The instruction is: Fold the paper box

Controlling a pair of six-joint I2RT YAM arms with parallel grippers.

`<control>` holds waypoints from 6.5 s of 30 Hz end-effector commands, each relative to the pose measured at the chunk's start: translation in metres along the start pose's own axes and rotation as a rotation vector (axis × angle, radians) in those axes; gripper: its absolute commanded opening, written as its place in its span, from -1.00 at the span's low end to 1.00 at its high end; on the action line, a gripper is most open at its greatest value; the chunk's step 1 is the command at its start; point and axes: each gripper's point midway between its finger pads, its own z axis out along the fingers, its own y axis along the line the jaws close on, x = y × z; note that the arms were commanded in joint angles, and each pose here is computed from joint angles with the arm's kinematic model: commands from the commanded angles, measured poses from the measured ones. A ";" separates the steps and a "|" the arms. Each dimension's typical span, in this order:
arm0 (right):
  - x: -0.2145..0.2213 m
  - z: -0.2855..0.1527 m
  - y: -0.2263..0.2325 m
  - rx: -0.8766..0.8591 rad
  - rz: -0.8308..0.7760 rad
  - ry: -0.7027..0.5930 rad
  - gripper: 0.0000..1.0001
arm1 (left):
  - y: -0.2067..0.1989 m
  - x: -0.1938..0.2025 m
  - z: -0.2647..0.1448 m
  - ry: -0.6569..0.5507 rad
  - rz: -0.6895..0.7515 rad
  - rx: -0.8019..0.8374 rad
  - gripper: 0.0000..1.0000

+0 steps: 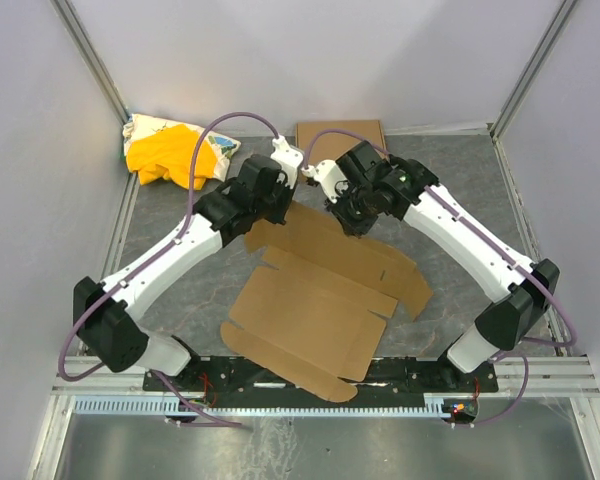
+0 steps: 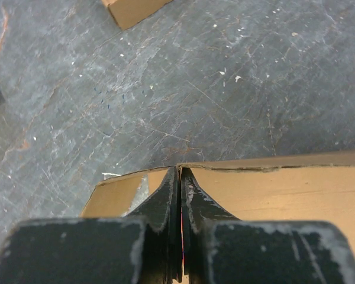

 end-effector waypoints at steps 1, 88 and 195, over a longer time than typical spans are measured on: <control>-0.022 -0.001 -0.014 0.097 0.112 -0.068 -0.65 | 0.013 0.004 -0.011 0.072 -0.181 -0.125 -0.94; 0.015 -0.004 -0.055 0.466 1.024 -0.338 -0.97 | 0.043 0.040 -0.094 -0.152 -0.636 -0.298 0.44; 0.097 0.011 -0.119 0.494 0.497 -0.347 0.23 | 0.103 0.106 -0.046 -0.111 -0.107 -0.357 -0.82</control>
